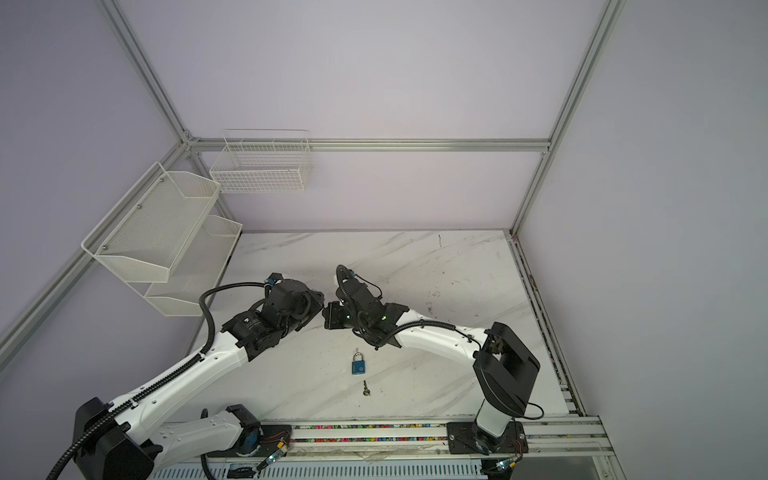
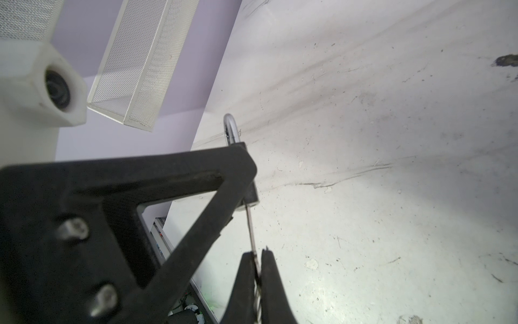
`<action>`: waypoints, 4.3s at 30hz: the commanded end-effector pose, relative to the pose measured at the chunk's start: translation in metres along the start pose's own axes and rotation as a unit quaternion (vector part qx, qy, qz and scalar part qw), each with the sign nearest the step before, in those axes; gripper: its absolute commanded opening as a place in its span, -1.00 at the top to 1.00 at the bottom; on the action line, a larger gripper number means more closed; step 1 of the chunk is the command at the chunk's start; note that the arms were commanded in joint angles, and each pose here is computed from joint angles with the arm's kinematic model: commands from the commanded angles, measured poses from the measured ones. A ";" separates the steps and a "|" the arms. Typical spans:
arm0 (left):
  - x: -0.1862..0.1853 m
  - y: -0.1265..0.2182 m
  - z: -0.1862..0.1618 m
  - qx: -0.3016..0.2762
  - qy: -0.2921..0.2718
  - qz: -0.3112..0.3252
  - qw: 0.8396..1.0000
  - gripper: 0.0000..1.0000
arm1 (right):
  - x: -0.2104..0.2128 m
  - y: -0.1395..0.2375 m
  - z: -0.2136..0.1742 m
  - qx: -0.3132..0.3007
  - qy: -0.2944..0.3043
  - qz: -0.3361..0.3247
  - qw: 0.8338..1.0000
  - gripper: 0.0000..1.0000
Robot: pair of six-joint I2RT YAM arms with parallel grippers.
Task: Unlock with the key
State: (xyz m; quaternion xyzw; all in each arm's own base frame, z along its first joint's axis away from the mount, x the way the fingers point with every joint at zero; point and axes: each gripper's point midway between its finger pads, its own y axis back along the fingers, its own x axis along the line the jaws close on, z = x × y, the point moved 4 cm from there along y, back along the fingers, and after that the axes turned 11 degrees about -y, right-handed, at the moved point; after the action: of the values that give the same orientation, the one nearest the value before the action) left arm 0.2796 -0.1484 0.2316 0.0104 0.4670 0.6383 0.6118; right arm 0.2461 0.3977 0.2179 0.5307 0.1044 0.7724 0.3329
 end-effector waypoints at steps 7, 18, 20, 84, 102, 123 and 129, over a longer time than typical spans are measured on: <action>-0.028 0.007 0.013 -0.004 0.041 -0.055 0.998 0.98 | 0.013 -0.010 0.003 -0.018 0.013 0.005 1.000 1.00; -0.032 -0.003 0.004 0.018 0.049 -0.058 0.997 0.98 | 0.003 -0.020 0.003 -0.030 0.022 -0.017 0.999 1.00; -0.032 -0.003 0.002 0.017 0.042 -0.057 0.997 0.98 | 0.005 -0.020 0.004 -0.031 0.022 -0.015 0.999 1.00; 0.006 -0.004 -0.030 0.049 -0.147 0.041 0.987 0.97 | 0.029 0.015 0.052 -0.061 -0.013 0.094 0.994 1.00; 0.010 0.008 -0.015 0.015 -0.110 0.038 0.993 0.96 | 0.006 0.022 0.044 -0.089 0.021 0.032 0.995 1.00; 0.002 0.020 0.025 -0.044 0.076 -0.037 0.995 0.95 | 0.007 -0.006 0.003 0.037 0.001 0.033 0.999 1.00; 0.006 0.016 0.025 -0.041 0.098 -0.035 0.994 0.95 | 0.026 -0.009 0.002 0.044 0.030 0.029 0.998 1.00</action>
State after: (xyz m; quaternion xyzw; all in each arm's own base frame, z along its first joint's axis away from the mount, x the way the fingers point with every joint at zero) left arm 0.2795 -0.1284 0.2561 -0.0686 0.4890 0.6370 0.5920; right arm 0.2511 0.4126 0.2268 0.5366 0.1170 0.7841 0.2889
